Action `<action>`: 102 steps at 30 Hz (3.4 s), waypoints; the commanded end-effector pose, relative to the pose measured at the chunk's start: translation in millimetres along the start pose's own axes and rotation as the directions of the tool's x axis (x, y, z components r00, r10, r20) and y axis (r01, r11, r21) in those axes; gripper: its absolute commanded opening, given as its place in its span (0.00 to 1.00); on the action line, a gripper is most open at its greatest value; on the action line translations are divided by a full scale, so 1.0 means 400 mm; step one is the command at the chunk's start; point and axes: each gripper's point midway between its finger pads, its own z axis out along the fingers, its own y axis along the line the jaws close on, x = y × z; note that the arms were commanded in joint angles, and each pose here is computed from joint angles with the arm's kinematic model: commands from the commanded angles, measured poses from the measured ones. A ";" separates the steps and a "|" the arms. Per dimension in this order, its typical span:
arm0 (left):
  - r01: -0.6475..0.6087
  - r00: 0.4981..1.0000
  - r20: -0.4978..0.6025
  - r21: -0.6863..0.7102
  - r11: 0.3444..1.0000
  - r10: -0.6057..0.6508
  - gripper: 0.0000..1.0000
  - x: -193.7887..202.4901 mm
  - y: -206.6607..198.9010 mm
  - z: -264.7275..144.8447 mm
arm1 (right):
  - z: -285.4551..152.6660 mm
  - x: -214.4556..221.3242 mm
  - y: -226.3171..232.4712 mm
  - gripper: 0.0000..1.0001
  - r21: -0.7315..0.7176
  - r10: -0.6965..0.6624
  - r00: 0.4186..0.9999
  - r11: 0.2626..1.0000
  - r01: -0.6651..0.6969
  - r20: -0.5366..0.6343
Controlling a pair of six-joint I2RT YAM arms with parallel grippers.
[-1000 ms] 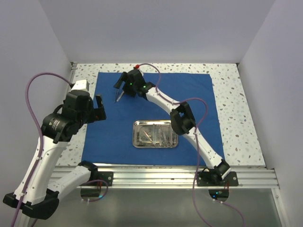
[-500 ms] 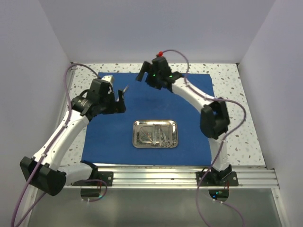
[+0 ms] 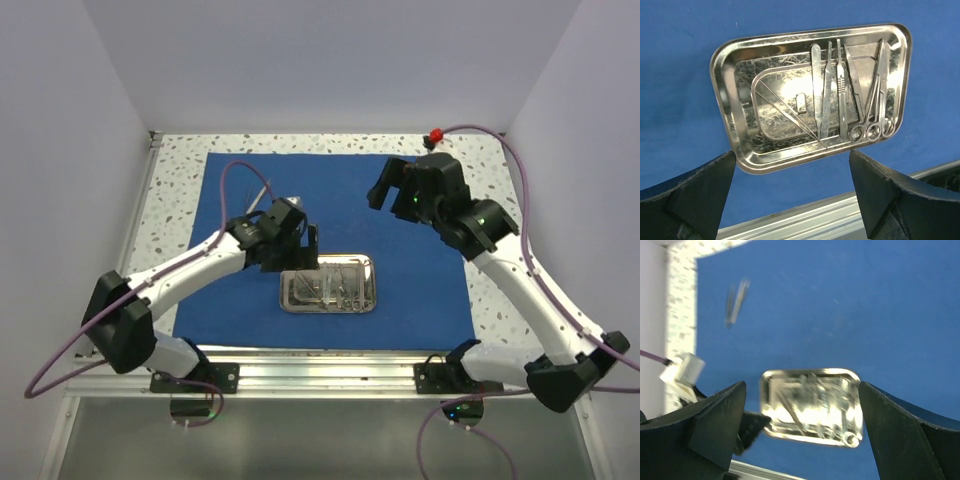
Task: Open and lay out the surgical kit
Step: Pick up the medical item from the container, then place the medical item in the surgical kit.
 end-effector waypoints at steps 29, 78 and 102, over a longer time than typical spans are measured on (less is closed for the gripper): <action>0.284 0.954 0.019 -0.383 0.879 -0.300 0.57 0.165 -0.054 0.181 | -0.240 0.150 -0.173 0.98 -0.030 -0.241 0.958 0.970 0.240 -0.156; -0.031 0.967 0.195 -0.548 0.836 0.163 0.12 -0.632 0.406 0.297 | -0.058 0.254 -0.172 0.98 0.092 -0.125 0.949 0.983 0.158 -0.289; -0.019 0.775 0.623 0.197 0.980 -0.110 0.79 -0.418 0.007 -0.117 | -0.059 0.343 -0.249 0.99 0.094 -0.176 0.925 0.971 0.219 -0.338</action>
